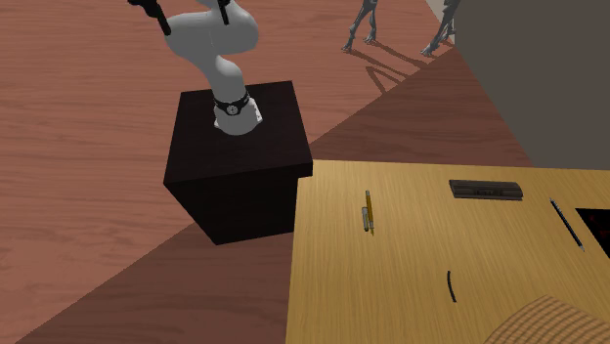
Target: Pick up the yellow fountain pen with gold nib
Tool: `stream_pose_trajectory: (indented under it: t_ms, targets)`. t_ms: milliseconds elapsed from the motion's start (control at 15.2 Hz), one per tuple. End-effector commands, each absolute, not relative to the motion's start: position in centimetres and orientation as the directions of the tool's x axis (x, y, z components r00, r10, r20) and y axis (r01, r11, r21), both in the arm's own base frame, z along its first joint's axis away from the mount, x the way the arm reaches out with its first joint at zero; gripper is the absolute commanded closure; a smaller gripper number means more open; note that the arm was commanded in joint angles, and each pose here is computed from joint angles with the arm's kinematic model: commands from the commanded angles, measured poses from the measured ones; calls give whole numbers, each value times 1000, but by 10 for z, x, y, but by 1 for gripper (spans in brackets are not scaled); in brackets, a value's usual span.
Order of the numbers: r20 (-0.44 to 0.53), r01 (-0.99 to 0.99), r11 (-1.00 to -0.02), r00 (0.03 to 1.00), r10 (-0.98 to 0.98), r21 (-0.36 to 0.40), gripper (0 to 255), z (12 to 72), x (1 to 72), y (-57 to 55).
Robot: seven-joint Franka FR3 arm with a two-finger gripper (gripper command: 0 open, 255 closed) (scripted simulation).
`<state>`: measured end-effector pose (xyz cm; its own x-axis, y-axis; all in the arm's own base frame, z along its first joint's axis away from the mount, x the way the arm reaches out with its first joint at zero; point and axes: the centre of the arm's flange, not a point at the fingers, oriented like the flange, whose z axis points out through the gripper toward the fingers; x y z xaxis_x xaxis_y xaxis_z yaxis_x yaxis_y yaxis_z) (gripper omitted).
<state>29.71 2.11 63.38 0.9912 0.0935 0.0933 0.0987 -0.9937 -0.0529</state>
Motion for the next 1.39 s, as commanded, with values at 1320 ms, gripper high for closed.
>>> stream_pose_trajectory:
  t_ms: [1320]
  targets:
    - [58,-38,-998,997,-41,-47,0,428,345,182]
